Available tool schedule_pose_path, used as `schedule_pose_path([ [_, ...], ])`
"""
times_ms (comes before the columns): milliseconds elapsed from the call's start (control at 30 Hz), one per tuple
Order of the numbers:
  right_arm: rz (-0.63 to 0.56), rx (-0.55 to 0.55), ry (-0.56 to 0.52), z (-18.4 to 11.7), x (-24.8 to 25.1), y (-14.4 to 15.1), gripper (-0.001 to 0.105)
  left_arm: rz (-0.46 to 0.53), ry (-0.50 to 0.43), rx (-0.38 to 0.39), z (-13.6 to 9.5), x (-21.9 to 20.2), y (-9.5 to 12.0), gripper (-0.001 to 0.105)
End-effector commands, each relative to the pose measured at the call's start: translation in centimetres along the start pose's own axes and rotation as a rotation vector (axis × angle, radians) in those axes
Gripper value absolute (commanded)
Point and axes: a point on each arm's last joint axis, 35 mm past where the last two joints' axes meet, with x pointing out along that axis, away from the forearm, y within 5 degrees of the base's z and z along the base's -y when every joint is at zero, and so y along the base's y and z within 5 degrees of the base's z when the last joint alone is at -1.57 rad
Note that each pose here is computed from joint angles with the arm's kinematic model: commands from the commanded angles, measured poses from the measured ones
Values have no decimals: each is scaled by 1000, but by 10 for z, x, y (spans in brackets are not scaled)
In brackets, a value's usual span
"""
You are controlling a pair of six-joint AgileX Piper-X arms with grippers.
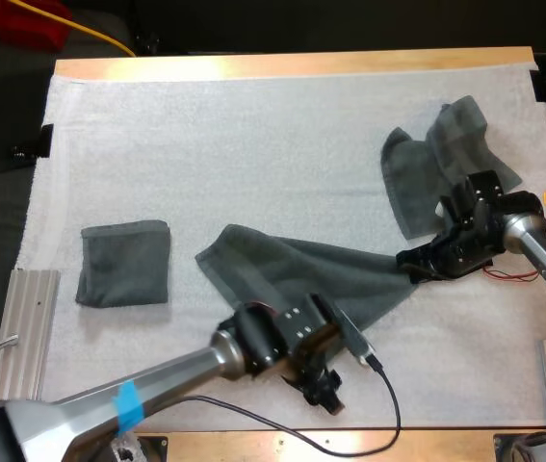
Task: Pick towel from pile, fold and stack
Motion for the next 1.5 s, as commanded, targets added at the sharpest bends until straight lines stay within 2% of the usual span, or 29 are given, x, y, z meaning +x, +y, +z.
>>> schedule_pose_path([
  [0,1,3,5,-2,-2,1,1,62,-11,18,0,5,-1,60],
  [267,3,5,8,-2,-2,1,1,215,21,23,1,30,4,60],
  [500,6,5,8,-2,-2,1,1,211,86,48,1,50,7,60],
  [733,6,5,8,-2,-2,1,1,215,104,57,0,55,8,60],
  [833,6,7,8,-2,-2,1,1,216,104,56,0,55,8,52],
  [967,6,6,8,-2,-2,1,1,216,104,56,0,55,8,33],
  [1167,10,11,9,-2,-2,1,1,218,111,56,0,55,8,27],
  [1367,11,16,15,-3,-2,1,1,222,124,64,-1,53,8,5],
  [1467,11,16,15,-3,-2,1,1,223,130,73,-1,51,8,0],
])
